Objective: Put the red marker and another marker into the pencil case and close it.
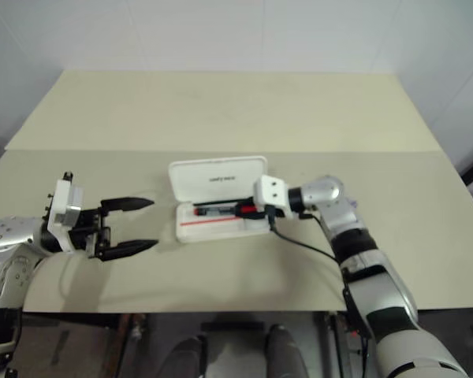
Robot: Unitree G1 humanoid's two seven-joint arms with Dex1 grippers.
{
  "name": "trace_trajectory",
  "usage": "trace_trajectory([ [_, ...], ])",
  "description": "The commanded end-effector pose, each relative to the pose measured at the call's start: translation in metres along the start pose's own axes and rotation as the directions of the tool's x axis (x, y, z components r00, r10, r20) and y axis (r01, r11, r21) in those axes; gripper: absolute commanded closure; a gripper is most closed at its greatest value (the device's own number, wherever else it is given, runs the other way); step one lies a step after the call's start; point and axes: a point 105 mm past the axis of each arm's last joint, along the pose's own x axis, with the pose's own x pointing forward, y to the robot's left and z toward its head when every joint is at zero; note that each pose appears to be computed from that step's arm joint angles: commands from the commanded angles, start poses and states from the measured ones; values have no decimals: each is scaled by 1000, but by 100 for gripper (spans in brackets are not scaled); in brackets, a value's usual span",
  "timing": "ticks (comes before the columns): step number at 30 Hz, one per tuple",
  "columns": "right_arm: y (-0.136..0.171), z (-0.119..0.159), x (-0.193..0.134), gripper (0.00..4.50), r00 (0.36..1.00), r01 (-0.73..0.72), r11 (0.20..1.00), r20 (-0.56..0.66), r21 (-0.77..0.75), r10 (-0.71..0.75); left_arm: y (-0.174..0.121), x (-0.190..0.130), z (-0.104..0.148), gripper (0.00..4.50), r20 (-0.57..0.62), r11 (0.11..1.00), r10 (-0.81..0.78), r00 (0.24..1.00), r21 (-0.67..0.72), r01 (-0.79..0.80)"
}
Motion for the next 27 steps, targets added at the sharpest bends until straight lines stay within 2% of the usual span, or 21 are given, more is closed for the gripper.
trace_trajectory([
  [1,-11,9,3,392,1000,7,997,-4,-70,-8,-3,2,10,0,36,999,0,999,34,-1],
  [11,-23,10,7,392,998,54,995,-14,-83,-55,-4,4,10,0,48,999,3,999,36,-5],
  [12,-24,11,7,317,998,57,995,-8,-84,-58,-4,4,10,0,48,999,4,999,36,-5],
  [14,-25,13,6,259,998,62,993,2,-100,-62,-3,4,9,0,47,999,3,999,35,-5],
  [21,-28,27,2,6,997,62,990,55,-130,-56,-1,5,7,0,46,999,-3,999,35,1],
  [27,-34,64,-11,3,975,80,990,216,-118,-53,0,4,7,0,47,999,-4,999,34,2],
])
